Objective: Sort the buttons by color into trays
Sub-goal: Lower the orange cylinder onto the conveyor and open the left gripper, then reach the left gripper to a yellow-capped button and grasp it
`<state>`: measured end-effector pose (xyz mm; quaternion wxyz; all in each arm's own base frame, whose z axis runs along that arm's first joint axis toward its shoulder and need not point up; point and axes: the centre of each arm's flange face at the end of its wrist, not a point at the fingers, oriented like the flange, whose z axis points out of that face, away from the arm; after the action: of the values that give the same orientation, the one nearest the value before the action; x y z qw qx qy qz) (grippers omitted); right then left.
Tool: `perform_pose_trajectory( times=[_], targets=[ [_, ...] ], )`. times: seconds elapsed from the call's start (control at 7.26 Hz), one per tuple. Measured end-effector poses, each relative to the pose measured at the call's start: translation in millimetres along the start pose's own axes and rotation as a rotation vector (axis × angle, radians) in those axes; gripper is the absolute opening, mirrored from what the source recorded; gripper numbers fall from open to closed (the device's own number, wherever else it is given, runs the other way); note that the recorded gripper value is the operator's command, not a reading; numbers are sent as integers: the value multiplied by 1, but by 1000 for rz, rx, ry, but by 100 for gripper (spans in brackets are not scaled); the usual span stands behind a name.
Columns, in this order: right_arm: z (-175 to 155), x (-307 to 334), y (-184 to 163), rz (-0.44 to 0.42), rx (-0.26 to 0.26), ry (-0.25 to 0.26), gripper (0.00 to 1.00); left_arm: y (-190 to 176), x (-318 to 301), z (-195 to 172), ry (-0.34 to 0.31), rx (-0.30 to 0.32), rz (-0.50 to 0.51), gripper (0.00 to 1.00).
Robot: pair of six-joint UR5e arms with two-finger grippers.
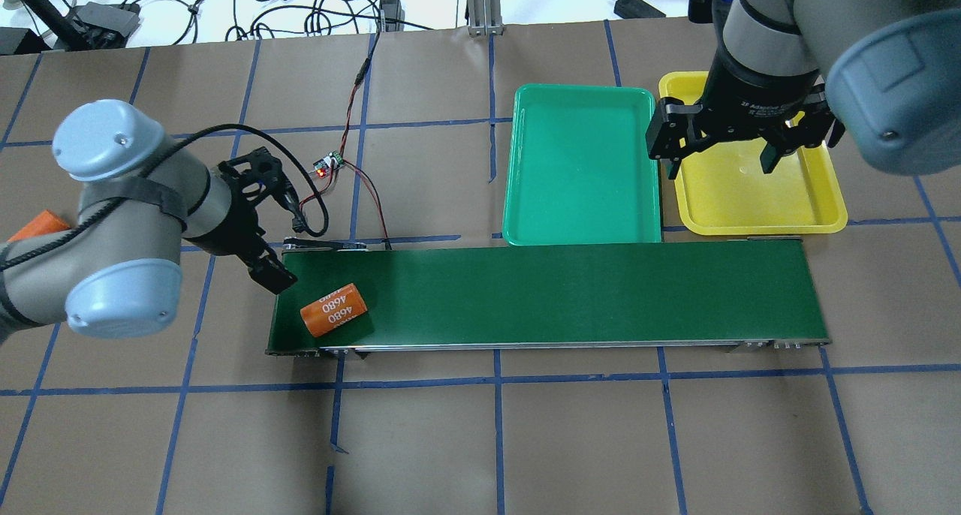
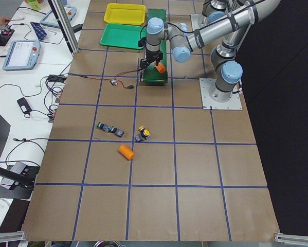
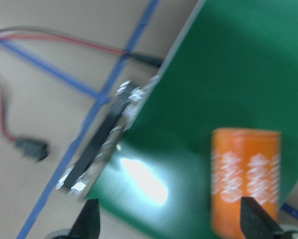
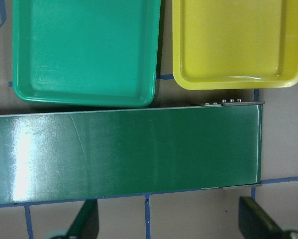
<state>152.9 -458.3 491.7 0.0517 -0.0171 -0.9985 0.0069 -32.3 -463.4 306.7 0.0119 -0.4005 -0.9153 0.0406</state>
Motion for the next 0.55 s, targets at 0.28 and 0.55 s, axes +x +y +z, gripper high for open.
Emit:
perform_pose_trajectory(
  times=[0.28, 0.55],
  targets=[
    [0, 0, 0, 0, 0, 0, 100, 66, -106, -14, -12, -7, -282, 100],
    [0, 0, 0, 0, 0, 0, 100, 122, -196, -10, -31, -29, -557, 100]
  ],
)
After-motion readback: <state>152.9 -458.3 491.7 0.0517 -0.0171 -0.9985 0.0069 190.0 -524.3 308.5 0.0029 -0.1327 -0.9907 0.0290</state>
